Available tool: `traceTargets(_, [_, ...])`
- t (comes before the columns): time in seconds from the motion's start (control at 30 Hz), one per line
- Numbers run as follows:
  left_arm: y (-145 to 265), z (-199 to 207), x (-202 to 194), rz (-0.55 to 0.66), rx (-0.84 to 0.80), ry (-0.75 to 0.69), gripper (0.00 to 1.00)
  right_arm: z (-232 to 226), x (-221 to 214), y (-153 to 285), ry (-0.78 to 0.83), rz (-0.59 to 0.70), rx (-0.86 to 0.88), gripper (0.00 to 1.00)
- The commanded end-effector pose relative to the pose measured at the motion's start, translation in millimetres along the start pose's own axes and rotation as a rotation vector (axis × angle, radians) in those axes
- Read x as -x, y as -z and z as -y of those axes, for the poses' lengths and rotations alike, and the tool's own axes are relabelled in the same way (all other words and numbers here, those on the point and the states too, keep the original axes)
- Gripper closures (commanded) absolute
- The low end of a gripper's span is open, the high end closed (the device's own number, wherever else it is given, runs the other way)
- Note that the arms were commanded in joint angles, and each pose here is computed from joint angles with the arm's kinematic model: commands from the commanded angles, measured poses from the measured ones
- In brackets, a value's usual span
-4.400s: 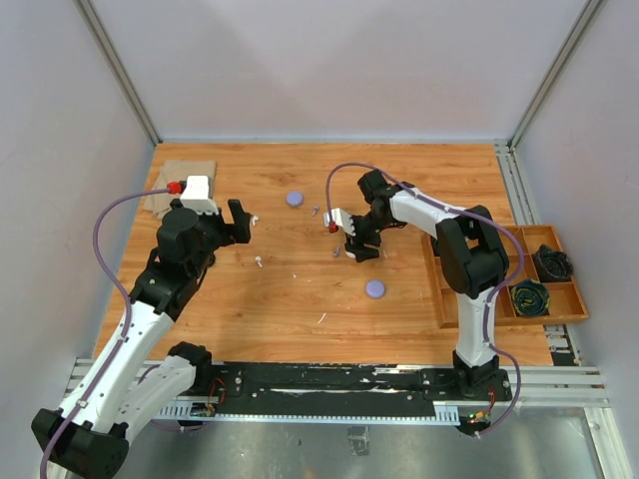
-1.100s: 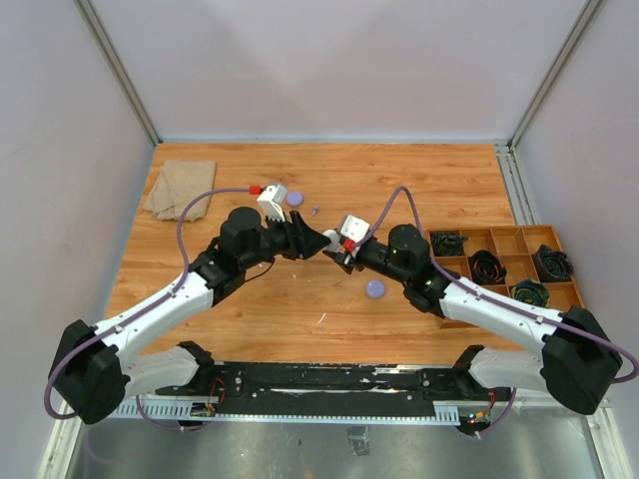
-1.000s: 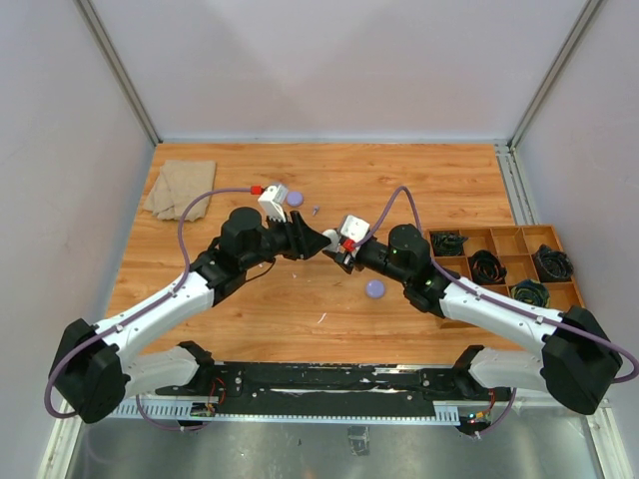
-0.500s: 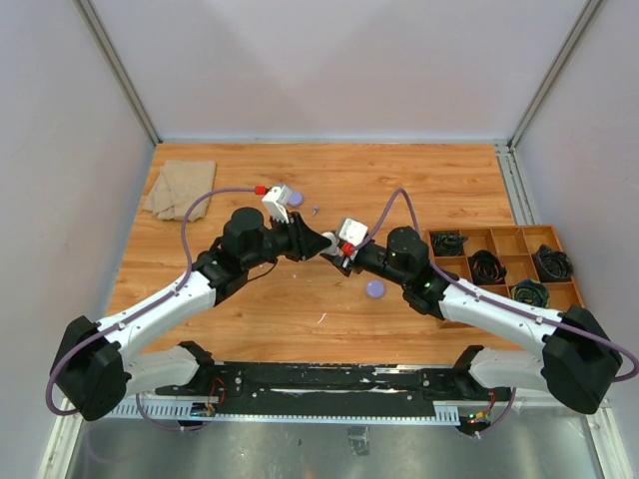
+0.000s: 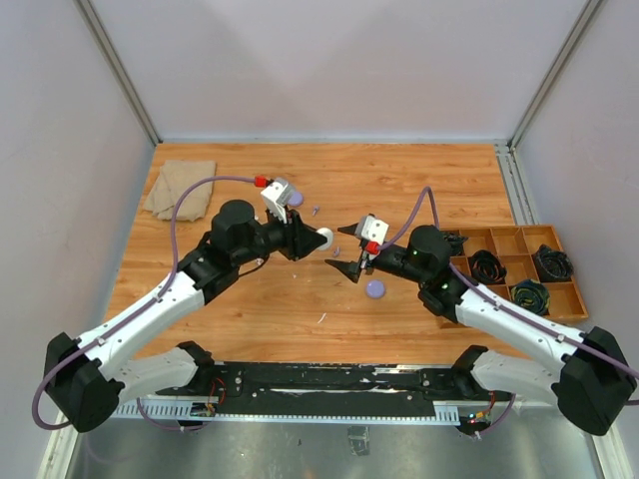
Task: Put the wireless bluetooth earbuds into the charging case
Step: Pick up the charging case at the center of the board.
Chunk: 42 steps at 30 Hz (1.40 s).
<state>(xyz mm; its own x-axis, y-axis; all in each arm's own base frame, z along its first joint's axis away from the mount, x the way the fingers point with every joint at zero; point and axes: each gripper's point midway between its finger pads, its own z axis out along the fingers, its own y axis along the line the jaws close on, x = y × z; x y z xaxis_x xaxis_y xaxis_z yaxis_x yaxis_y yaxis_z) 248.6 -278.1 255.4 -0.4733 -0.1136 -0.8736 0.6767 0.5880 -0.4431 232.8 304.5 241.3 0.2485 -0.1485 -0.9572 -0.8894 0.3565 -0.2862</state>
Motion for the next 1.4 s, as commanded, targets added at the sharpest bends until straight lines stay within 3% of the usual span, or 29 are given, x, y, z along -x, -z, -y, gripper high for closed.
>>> traceTargets(0.0, [13,24,15,-0.006,-0.109,-0.173,0.95,-11,13,12,-0.046,0.063,0.094,0.28])
traceTargets(0.47, [35,73,16,-0.12,-0.43,-0.508,0.93,-24,39,23,-0.141,0.179,0.262,0.35])
traceTargets(0.93, [33,82,12,-0.183,-0.501,-0.594,0.96,-32,53,27,-0.168,0.228,0.308,0.47])
traceTargets(1.37, [38,88,18,-0.161,-0.512,-0.614,0.97,-37,53,26,-0.183,0.226,0.349,0.58])
